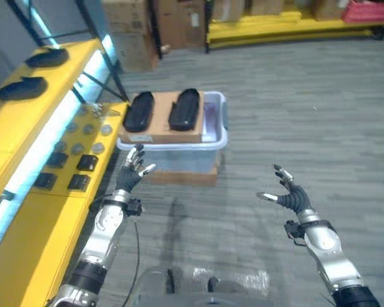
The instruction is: Move parts from the plastic box to the shelf.
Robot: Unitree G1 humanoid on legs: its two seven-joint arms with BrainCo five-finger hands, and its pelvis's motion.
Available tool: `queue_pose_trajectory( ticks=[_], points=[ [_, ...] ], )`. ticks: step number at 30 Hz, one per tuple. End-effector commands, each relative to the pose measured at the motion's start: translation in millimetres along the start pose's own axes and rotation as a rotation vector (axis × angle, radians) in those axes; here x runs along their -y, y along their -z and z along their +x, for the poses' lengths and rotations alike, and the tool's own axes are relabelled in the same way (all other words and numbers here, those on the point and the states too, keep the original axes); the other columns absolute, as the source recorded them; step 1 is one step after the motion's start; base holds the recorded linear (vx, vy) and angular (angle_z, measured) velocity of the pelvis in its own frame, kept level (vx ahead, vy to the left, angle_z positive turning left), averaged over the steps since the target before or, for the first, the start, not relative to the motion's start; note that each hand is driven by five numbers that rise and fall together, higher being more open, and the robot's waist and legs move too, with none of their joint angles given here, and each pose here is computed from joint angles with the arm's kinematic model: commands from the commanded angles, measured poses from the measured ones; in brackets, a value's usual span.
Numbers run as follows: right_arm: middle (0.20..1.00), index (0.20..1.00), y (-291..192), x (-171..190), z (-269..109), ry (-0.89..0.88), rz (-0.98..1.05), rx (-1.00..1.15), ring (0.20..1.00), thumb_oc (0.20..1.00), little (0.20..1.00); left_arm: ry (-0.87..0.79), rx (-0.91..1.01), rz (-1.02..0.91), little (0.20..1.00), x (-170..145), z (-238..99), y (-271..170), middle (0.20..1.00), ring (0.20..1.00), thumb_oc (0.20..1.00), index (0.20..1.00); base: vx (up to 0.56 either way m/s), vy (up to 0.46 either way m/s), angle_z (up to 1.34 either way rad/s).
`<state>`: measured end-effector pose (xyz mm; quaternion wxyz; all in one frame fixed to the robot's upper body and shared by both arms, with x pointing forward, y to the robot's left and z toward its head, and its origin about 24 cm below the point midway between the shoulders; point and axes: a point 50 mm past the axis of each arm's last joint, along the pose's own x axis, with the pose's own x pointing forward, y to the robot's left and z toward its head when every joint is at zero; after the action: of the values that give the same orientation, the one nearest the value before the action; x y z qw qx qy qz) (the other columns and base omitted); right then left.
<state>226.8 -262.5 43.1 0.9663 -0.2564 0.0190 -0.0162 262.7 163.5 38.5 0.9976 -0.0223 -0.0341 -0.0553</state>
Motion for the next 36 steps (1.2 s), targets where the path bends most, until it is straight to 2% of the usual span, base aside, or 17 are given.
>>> queue_pose_trajectory(
  ticks=[1,13,22,36],
  points=[
    [1.0,1.0,-19.4,18.4,2.5,0.063,0.026,0.105,1.0,1.0,1.0,-0.013,0.117,0.016,1.0,-13.2,6.9,-24.0,1.0,1.0,1.0,1.0,0.18,0.014,0.09],
    [1.0,1.0,-17.2,9.4,7.6,0.097,0.11,0.102,1.0,1.0,1.0,-0.054,0.117,0.057,1.0,-18.3,9.0,-24.4,1.0,1.0,1.0,1.0,0.25,0.124,0.14],
    [1.0,1.0,-27.8,5.7,20.5,0.145,0.029,0.141,1.0,1.0,1.0,-0.037,0.153,0.131,1.0,-27.8,11.1,-37.2,1.0,1.0,1.0,1.0,0.23,0.158,0.07],
    [1.0,1.0,-13.3,18.8,11.8,0.222,-0.014,0.075,1.0,1.0,1.0,-0.005,0.086,0.083,1.0,-16.0,5.4,-19.9,1.0,1.0,1.0,1.0,0.22,-0.14,0.21]
  ],
)
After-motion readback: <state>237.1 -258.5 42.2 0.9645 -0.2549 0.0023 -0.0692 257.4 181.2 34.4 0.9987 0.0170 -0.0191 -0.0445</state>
